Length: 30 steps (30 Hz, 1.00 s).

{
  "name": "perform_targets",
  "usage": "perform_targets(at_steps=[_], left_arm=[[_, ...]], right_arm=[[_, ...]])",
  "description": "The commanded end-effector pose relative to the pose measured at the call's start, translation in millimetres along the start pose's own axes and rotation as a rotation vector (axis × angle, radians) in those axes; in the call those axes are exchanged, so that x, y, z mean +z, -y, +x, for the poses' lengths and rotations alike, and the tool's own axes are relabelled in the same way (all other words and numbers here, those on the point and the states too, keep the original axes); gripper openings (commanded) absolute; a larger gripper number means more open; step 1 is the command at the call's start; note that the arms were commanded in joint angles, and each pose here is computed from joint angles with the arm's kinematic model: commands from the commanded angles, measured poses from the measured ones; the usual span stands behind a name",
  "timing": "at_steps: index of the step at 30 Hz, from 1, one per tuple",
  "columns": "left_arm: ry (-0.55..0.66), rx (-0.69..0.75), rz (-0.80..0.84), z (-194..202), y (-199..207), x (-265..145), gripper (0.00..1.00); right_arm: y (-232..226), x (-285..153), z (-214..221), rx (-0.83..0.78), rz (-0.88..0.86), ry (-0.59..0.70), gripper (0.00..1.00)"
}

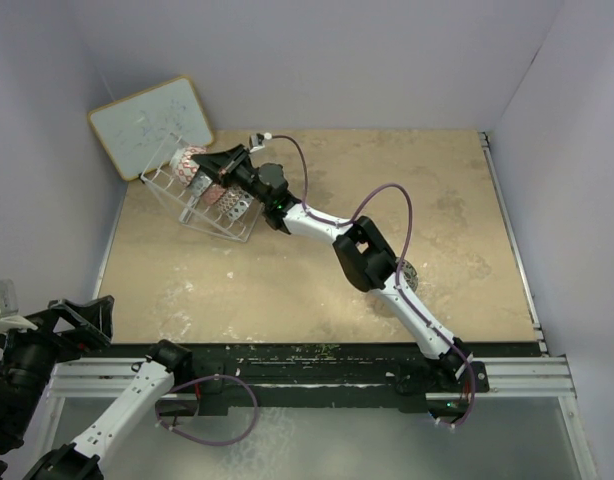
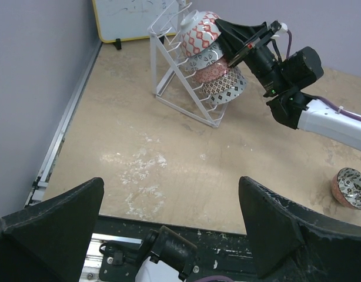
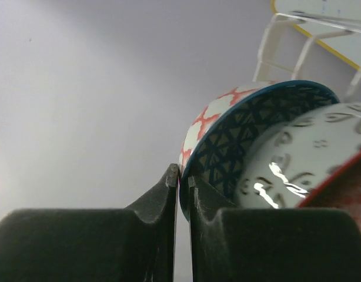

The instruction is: Load the bowls into the dish rack

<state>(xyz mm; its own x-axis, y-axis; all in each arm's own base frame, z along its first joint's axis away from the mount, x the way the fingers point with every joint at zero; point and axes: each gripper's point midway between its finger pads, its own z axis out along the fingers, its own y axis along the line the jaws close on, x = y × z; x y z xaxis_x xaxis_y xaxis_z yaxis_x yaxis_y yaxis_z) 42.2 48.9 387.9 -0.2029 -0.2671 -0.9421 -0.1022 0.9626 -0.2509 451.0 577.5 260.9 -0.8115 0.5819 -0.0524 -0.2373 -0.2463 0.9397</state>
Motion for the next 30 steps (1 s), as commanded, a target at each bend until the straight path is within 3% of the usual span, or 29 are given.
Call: perform_targets(at_steps=[1, 6, 10, 30], left_arm=[[0.029, -0.033, 0.006, -8, 1, -2, 0.99], [0.031, -0.032, 0.008, -9, 2, -1, 0.99], [0.03, -0.032, 0.009, -9, 2, -1, 0.99], [0.032, -0.043, 0.007, -7, -1, -5, 0.99]], right_arm=[[-61, 5, -2, -0.01, -0.095, 0.006, 0.16], [-59, 4, -4, -0.019, -0.062, 0.011, 0.24], [-62, 4, -6, -0.042, -0.039, 0.014, 0.39], [-37, -11, -11, -0.061, 0.231, 0.045, 0.43]])
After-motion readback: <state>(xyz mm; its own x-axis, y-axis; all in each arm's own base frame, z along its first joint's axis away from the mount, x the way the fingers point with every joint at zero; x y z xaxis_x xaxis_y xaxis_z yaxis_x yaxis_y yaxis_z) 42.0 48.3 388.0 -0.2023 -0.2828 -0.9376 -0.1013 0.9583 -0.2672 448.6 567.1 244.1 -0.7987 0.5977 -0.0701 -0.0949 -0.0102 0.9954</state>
